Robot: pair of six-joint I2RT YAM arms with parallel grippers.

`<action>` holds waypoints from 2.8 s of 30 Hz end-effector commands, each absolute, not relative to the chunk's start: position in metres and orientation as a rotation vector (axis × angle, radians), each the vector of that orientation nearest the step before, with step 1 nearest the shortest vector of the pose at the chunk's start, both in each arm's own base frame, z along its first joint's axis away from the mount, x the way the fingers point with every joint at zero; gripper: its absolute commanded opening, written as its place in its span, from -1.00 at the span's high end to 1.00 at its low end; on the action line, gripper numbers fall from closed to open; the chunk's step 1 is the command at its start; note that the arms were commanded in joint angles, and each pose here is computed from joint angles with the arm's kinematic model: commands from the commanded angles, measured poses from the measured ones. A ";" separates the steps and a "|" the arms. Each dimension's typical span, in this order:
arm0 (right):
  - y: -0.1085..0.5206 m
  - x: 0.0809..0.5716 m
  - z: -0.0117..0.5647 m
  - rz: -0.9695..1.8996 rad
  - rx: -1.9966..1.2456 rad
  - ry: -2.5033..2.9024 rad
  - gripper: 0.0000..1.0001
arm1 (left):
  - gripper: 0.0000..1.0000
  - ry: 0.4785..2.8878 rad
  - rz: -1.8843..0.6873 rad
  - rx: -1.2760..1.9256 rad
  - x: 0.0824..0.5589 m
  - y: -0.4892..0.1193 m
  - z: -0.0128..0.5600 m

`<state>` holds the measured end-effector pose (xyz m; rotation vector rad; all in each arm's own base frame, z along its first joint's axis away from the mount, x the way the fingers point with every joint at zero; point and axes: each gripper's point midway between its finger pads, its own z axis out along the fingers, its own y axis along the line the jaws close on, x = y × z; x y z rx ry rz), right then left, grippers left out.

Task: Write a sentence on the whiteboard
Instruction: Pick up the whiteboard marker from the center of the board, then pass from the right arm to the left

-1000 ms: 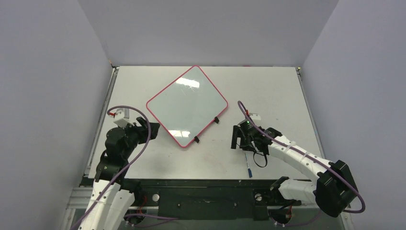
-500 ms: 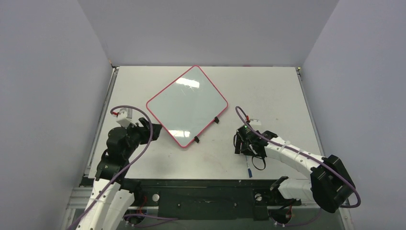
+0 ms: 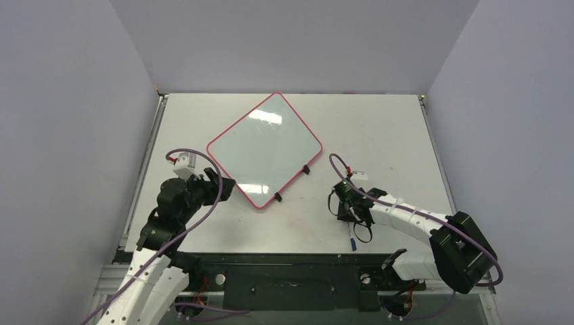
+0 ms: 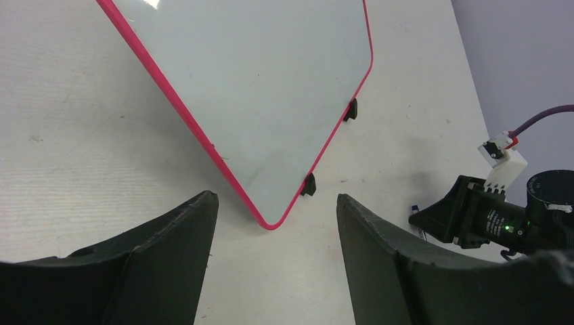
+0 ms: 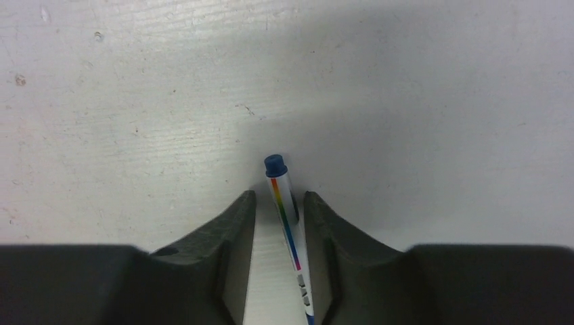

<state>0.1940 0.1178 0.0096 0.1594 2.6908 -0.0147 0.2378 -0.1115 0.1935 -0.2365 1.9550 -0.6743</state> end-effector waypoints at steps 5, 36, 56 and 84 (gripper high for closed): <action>0.118 0.190 0.001 -0.016 0.166 2.703 1.00 | -0.25 1.914 -0.678 -0.185 0.241 -0.128 0.220; 0.142 0.264 0.183 0.354 0.616 2.184 1.00 | -0.16 1.835 -0.697 -0.129 0.240 -0.211 0.234; 0.149 0.274 0.284 0.694 0.902 1.885 1.00 | -0.12 1.573 -0.783 0.108 0.226 -0.312 0.260; 0.155 0.285 0.287 0.660 0.905 1.903 1.00 | -0.25 1.485 -0.800 0.591 0.203 -0.379 0.272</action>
